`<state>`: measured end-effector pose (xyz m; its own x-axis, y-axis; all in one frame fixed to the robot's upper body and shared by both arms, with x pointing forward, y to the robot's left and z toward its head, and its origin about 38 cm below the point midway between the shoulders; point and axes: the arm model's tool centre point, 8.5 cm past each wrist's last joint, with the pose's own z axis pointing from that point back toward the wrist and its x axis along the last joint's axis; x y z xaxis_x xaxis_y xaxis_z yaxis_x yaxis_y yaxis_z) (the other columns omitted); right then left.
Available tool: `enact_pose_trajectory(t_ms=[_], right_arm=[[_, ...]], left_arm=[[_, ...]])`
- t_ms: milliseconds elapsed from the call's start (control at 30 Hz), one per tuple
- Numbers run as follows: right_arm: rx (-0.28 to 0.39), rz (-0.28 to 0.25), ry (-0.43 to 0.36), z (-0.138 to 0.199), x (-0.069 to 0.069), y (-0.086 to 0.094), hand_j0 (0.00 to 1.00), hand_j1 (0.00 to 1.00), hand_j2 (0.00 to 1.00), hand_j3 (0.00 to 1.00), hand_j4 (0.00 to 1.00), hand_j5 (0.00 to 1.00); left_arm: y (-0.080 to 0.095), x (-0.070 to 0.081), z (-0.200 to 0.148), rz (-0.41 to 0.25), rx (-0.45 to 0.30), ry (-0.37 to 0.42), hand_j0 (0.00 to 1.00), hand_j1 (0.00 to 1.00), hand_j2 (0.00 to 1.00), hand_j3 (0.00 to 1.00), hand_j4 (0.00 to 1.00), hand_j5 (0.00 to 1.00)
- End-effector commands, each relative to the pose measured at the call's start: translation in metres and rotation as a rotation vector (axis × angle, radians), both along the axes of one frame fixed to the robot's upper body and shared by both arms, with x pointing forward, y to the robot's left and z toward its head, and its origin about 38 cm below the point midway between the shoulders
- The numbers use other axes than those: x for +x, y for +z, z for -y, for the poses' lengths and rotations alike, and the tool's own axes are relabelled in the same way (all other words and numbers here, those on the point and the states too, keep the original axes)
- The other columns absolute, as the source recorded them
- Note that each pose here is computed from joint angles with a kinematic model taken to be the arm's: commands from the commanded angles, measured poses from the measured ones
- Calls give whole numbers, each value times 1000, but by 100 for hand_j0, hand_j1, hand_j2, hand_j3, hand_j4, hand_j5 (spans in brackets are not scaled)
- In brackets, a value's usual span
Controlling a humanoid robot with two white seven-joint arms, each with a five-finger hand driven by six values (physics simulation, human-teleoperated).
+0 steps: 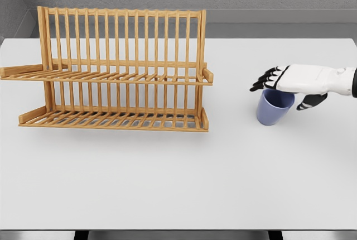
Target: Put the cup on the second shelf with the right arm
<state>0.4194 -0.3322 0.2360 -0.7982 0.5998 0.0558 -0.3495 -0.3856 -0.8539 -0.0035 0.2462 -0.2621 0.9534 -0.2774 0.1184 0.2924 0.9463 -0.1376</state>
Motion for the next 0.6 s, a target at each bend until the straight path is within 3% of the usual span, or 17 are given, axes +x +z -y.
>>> enact_pose_trajectory(t_ms=[0, 100, 300, 400, 467, 567], right_arm=[[3, -10, -5, 0, 0, -3, 100, 100, 100, 100, 100, 100], [-3, -34, 0, -2, -1, -12, 100, 100, 100, 100, 100, 100], [5, -38, -8, -2, 3, -14, 100, 100, 100, 100, 100, 100], [4, -35, -7, -3, 3, -13, 77, 77, 77, 77, 77, 77], [3, -37, -6, -3, 3, -14, 70, 70, 70, 70, 70, 70], [3, -39, -6, -3, 3, -15, 67, 67, 67, 67, 67, 67]], left_arm=[[0, 0, 0, 0, 0, 0, 100, 100, 100, 100, 100, 100], [0, 0, 0, 0, 0, 0, 100, 100, 100, 100, 100, 100], [0, 0, 0, 0, 0, 0, 100, 100, 100, 100, 100, 100], [0, 0, 0, 0, 0, 0, 100, 100, 100, 100, 100, 100], [0, 0, 0, 0, 0, 0, 100, 100, 100, 100, 100, 100], [0, 0, 0, 0, 0, 0, 100, 100, 100, 100, 100, 100]])
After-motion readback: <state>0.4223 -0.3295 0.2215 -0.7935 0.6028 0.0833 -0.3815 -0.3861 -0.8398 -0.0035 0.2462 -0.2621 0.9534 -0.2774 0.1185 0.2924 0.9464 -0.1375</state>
